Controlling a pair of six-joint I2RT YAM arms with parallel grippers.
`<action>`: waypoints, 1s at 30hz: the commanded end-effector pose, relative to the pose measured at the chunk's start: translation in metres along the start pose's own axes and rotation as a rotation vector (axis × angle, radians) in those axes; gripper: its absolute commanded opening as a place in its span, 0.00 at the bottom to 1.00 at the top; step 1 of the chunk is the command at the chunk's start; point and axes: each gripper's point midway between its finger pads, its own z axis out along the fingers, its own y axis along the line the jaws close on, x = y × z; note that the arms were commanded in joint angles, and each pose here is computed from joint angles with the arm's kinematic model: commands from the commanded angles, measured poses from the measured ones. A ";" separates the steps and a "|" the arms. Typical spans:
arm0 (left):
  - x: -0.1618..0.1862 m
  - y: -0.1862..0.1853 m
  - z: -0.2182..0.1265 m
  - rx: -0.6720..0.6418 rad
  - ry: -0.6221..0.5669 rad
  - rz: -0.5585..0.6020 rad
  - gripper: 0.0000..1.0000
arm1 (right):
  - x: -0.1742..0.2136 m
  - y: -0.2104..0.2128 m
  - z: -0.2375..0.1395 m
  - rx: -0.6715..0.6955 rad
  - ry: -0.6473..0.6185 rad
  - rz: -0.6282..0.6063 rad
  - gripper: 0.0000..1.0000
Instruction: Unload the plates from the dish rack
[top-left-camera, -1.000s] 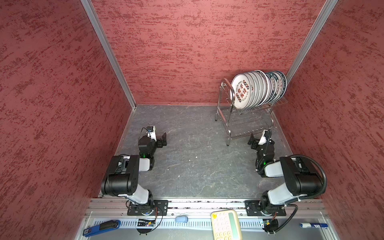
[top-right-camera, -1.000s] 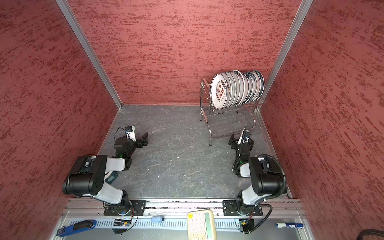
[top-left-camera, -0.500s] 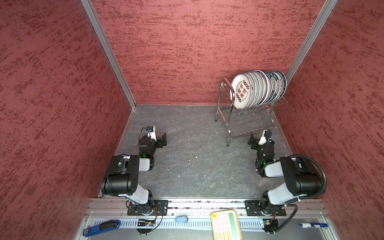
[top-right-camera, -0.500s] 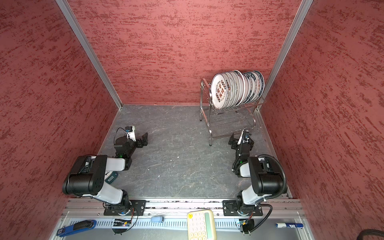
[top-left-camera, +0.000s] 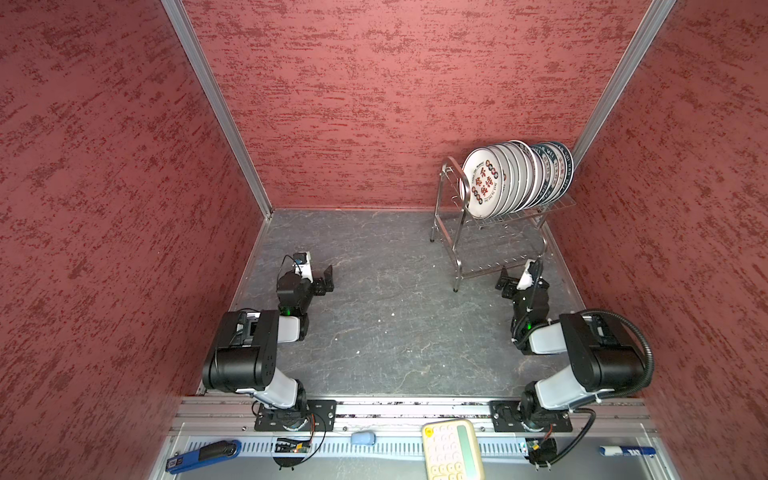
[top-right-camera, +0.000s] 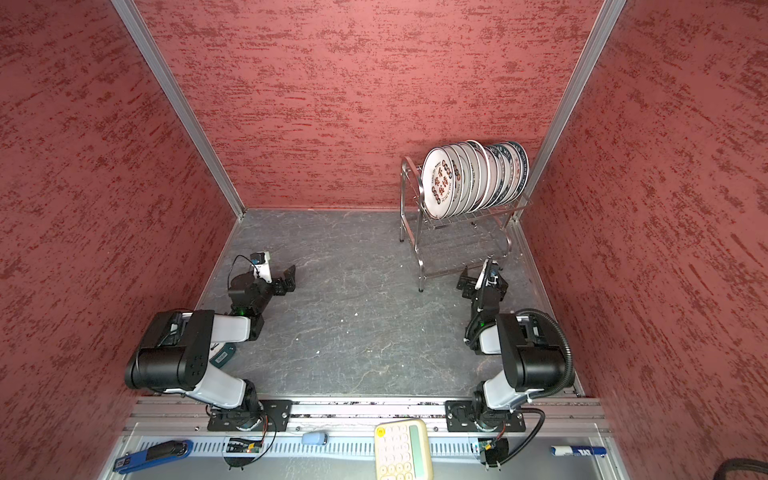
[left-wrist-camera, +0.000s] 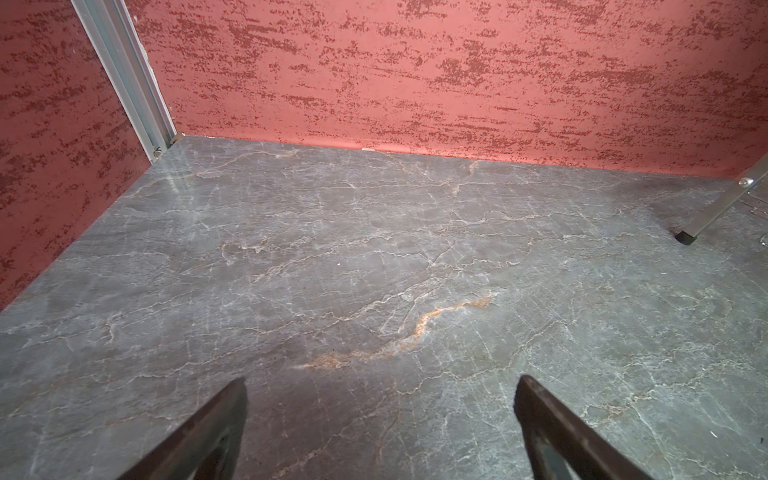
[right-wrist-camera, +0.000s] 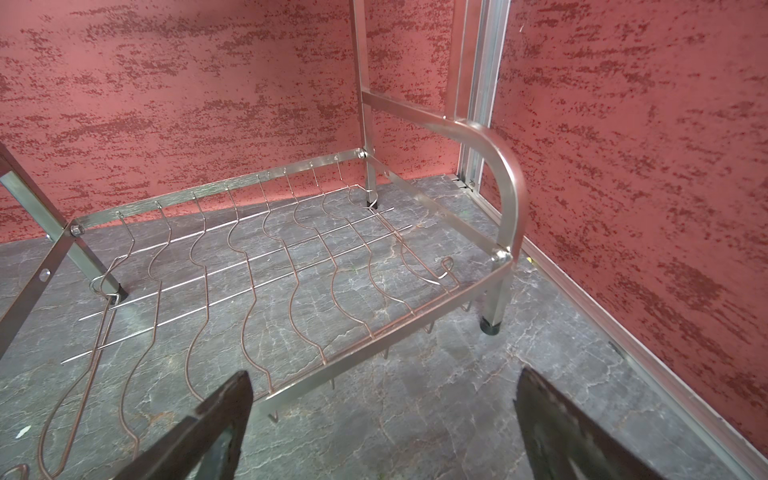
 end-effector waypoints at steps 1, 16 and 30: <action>-0.006 -0.002 0.001 0.004 -0.014 0.008 1.00 | -0.012 -0.001 0.003 0.010 -0.034 0.006 0.99; -0.007 -0.001 0.001 0.003 -0.015 0.007 0.99 | -0.011 -0.001 0.003 0.011 -0.033 0.006 0.99; -0.014 -0.004 0.002 -0.009 0.002 0.022 0.99 | -0.023 0.000 0.002 0.007 -0.024 -0.005 0.99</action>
